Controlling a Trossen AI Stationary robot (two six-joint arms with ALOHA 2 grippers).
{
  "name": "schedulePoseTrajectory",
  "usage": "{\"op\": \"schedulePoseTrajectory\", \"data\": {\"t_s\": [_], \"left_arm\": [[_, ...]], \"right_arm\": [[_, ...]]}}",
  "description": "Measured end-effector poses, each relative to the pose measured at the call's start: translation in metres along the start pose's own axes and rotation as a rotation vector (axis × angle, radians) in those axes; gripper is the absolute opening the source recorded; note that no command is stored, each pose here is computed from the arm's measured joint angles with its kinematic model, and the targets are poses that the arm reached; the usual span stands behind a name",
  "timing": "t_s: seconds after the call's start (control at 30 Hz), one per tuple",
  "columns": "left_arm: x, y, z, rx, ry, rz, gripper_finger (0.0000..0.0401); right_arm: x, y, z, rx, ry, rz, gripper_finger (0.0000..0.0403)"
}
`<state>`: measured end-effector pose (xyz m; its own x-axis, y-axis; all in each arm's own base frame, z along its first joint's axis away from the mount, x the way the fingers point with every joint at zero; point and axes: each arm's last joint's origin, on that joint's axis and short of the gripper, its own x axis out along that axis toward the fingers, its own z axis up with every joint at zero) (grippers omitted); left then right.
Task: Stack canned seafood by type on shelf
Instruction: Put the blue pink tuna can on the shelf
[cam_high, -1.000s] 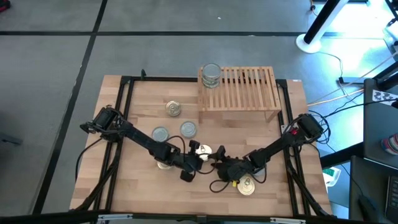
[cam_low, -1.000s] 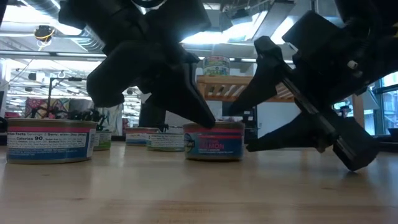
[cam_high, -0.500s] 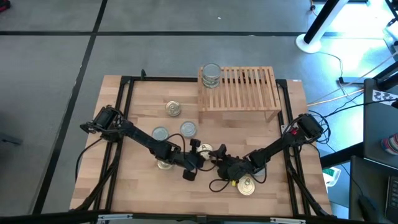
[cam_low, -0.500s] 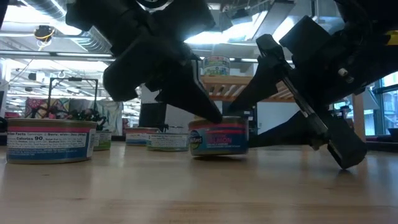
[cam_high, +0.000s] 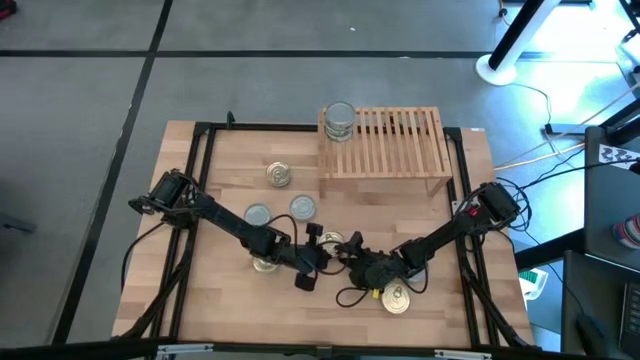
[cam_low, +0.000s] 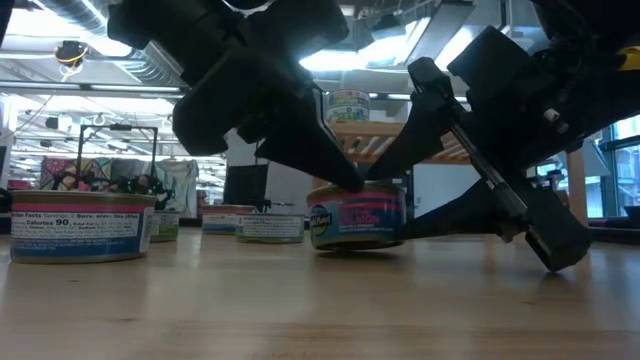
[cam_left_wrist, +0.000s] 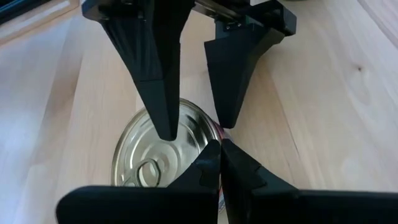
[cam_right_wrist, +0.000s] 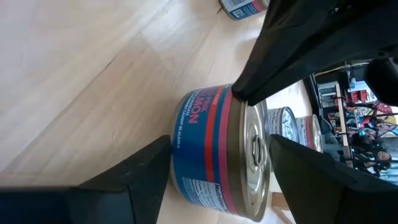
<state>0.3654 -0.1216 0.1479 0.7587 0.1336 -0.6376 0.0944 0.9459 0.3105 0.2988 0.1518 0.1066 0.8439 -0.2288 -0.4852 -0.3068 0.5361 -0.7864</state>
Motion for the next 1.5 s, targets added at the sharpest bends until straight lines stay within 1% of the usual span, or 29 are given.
{"op": "schedulePoseTrajectory", "data": {"t_s": [0.1, 0.27, 0.37, 0.6, 0.77, 0.97, 1.07, 1.2, 1.4, 1.5], "left_arm": [[0.000, 0.001, 0.000, -0.019, -0.002, 0.002, 0.0000], [0.001, 0.002, 0.000, -0.040, -0.002, 0.005, 0.0000], [0.001, 0.002, 0.000, -0.041, -0.002, 0.006, 0.0000], [-0.001, 0.003, 0.005, -0.076, -0.045, 0.007, 0.0000], [-0.008, 0.007, 0.010, -0.089, -0.060, 0.005, 0.0000], [-0.012, 0.009, 0.015, -0.109, -0.091, 0.006, 0.0000], [-0.012, 0.009, 0.015, -0.110, -0.091, 0.000, 0.0000], [-0.012, 0.008, 0.015, -0.132, -0.092, -0.004, 0.0000], [-0.013, 0.008, 0.016, -0.131, -0.092, -0.007, 0.0000], [-0.013, 0.007, 0.016, -0.130, -0.092, -0.017, 0.0000]], "right_arm": [[0.000, 0.000, 0.000, -0.006, -0.003, 0.003, 0.0270], [-0.002, 0.002, 0.002, -0.067, -0.015, 0.005, 0.0270], [-0.004, 0.004, 0.004, -0.082, -0.018, 0.005, 0.0270], [-0.004, 0.003, 0.002, -0.087, 0.016, -0.026, 0.0270], [-0.004, 0.004, 0.001, -0.095, 0.028, -0.025, 0.0270], [-0.004, 0.003, -0.001, -0.101, 0.089, -0.090, 0.0270], [-0.004, 0.003, -0.001, -0.101, 0.092, -0.092, 0.0269], [-0.004, 0.003, -0.001, -0.067, 0.077, -0.080, 0.0249], [-0.004, 0.003, -0.001, -0.060, 0.076, -0.080, 0.0193], [-0.004, 0.003, -0.001, -0.059, 0.076, -0.081, 0.0188]]}}
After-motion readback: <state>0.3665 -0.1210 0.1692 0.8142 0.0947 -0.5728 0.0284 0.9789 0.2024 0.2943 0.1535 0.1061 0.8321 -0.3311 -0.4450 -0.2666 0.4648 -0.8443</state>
